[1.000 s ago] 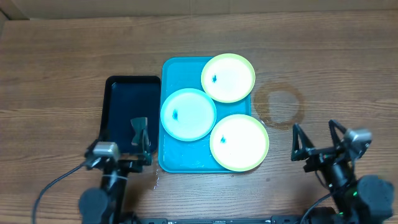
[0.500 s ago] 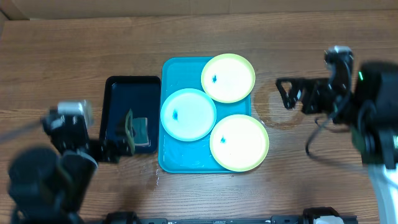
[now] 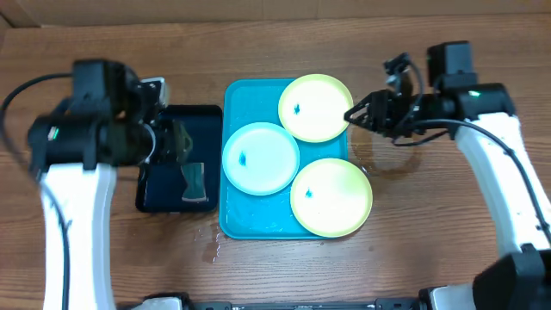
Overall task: Clean dirty plates on tray and stack at the side
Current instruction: 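Move the right gripper to the white plate's rim and left gripper toward the sponge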
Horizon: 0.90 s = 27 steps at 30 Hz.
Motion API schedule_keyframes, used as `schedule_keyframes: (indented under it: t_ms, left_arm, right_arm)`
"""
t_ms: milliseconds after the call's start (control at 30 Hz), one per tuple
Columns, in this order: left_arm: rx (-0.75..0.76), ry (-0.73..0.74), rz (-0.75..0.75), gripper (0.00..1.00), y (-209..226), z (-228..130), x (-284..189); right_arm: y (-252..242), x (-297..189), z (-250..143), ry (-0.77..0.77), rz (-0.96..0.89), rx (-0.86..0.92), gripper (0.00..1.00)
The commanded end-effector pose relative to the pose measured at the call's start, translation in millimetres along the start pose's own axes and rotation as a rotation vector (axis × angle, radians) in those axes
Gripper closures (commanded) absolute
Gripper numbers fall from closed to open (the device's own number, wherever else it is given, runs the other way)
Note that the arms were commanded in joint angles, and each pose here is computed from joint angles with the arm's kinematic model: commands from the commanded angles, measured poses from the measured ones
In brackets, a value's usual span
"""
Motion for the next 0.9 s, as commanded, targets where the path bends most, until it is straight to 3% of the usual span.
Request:
schedule_keyframes:
  t_ms: [0,133,200,300,433,500,633,867]
  left_arm:
    - [0.012,0.077,-0.033,0.96,0,7,23]
    - [-0.007,0.161,-0.041,0.96,6,11,51]
    - [-0.014,0.189,-0.033,0.96,10,10,60]
    - [-0.041,0.233,0.026,0.83,20,7,72]
    - [-0.072,0.267,0.053,0.56,26,3,85]
    - [-0.072,0.266,0.053,0.49,28,2,91]
    - [-0.073,0.267,0.054,0.47,31,-1,103]
    - [-0.07,0.249,0.058,0.47,35,-1,115]
  right_arm:
    - [-8,28,-5,-0.006,-0.183,0.02,0.73]
    - [-20,64,-9,-0.038,-0.393,0.065,0.64]
    - [-18,82,-12,-0.022,-0.411,0.045,0.54]
    - [-16,113,-18,0.017,-0.415,0.004,0.45]
    - [-23,147,-20,0.032,-0.443,-0.034,0.45]
    - [-28,157,-18,0.03,-0.455,-0.04,0.46]
    - [-40,171,-17,0.037,-0.47,0.008,0.48]
    - [-54,188,-17,0.057,-0.485,0.021,0.61]
Point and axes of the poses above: each gripper's point midway between its finger pads, its own x axis out along the fingers, its own y axis along the line the jaws close on, z = x × y, the point moved 5 cm from there along -x, back along the fingers, and after that the axes turned 9 degrees about x, right-handed, at the moved point
